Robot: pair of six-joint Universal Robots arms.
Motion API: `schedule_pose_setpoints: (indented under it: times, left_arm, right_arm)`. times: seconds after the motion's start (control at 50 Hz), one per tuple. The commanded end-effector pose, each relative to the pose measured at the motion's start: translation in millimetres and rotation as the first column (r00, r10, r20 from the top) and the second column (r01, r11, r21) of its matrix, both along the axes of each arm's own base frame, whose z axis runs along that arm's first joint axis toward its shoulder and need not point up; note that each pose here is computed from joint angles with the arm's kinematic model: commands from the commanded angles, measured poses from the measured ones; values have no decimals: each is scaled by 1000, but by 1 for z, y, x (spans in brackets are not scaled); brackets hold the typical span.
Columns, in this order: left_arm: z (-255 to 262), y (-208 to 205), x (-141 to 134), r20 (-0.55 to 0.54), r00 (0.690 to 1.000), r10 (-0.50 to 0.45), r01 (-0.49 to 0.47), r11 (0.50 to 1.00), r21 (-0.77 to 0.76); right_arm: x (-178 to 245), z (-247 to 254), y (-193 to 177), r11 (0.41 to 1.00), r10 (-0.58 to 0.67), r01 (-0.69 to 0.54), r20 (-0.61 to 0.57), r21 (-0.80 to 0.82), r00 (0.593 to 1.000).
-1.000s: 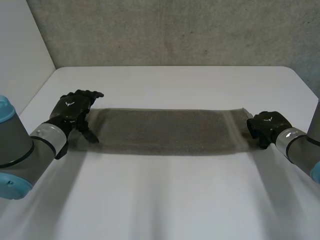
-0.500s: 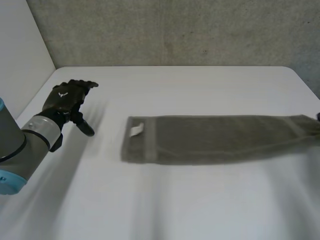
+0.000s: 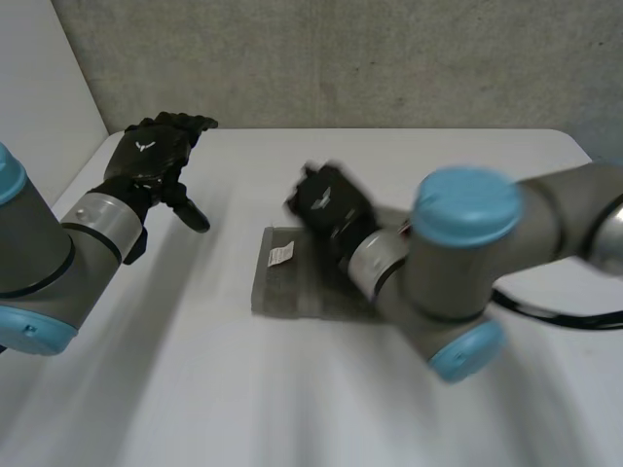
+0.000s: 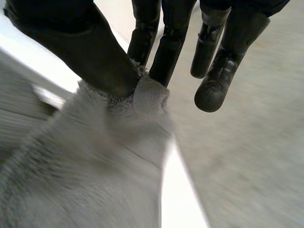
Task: Fold the towel.
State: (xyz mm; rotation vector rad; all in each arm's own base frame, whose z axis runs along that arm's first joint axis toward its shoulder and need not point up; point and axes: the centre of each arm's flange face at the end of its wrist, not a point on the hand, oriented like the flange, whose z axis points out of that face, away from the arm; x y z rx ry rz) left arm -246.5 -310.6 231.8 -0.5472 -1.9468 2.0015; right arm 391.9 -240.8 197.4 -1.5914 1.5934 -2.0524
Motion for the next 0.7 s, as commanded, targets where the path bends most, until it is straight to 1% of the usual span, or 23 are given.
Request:
schedule_pose_setpoints:
  times: [0.02,0.08,0.12,0.14,0.18,0.2,0.24,0.26,0.28,0.3,0.32,0.34,0.36,0.4,0.42,0.46,0.52,0.56,0.7]
  left_arm:
    - [-13,2,-2,14,1000,3,-3,999,33]
    - [-16,1,-3,15,1000,1,-2,999,39]
    - [-18,1,-5,17,1000,-4,3,999,40]
    - [-18,1,-5,17,1000,-4,3,999,40]
    - [-19,2,-9,19,1000,-16,15,999,41]
    - [-19,2,-9,19,1000,-16,15,999,41]
    - [-19,2,-11,18,1000,-22,21,999,38]
    - [-19,2,-11,18,1000,-22,21,999,38]
    - [-19,3,-13,18,999,-27,26,999,38]
    - [-19,4,-13,18,999,-27,26,999,38]
    - [-19,5,-15,18,999,-33,32,999,38]
    - [-19,6,-16,18,999,-37,37,999,38]
    - [-19,6,-16,18,999,-37,37,999,38]
    - [-21,8,-18,20,999,-45,44,998,44]
    - [-21,8,-18,20,999,-45,44,998,44]
    - [-23,10,-20,23,998,-50,49,998,49]
    - [-25,9,-20,24,998,-50,49,997,53]
    - [-27,9,-20,26,998,-52,50,997,59]
    - [-28,12,-23,28,998,-61,59,996,63]
  right_arm:
    - [11,-51,25,992,97,-85,-141,90,985]
    - [7,-49,19,994,75,-63,-131,90,989]
    - [3,-35,17,994,57,-49,-87,101,995]
    - [3,-35,17,994,57,-49,-86,101,995]
    - [-12,1,13,993,7,-10,23,120,1000]
    - [-13,1,13,993,7,-10,24,120,1000]
    - [-45,20,-10,980,-108,88,108,178,988]
    - [-45,20,-10,980,-109,88,108,178,988]
    - [-61,17,-22,963,-176,144,123,229,977]
    - [-61,17,-22,963,-176,145,123,229,977]
    - [-74,15,-28,945,-221,179,132,273,966]
    - [-84,7,-30,924,-260,211,120,318,958]
    - [-84,7,-30,924,-260,211,120,318,958]
    - [-106,-10,-26,883,-309,264,56,387,949]
    - [-106,-11,-26,883,-309,265,56,388,949]
    - [-130,-31,-30,846,-358,330,-14,419,934]
    - [-140,-39,-31,835,-372,357,-48,418,927]
    - [-149,-50,-30,835,-374,383,-103,396,922]
    - [-153,-74,-34,834,-373,411,-175,367,911]
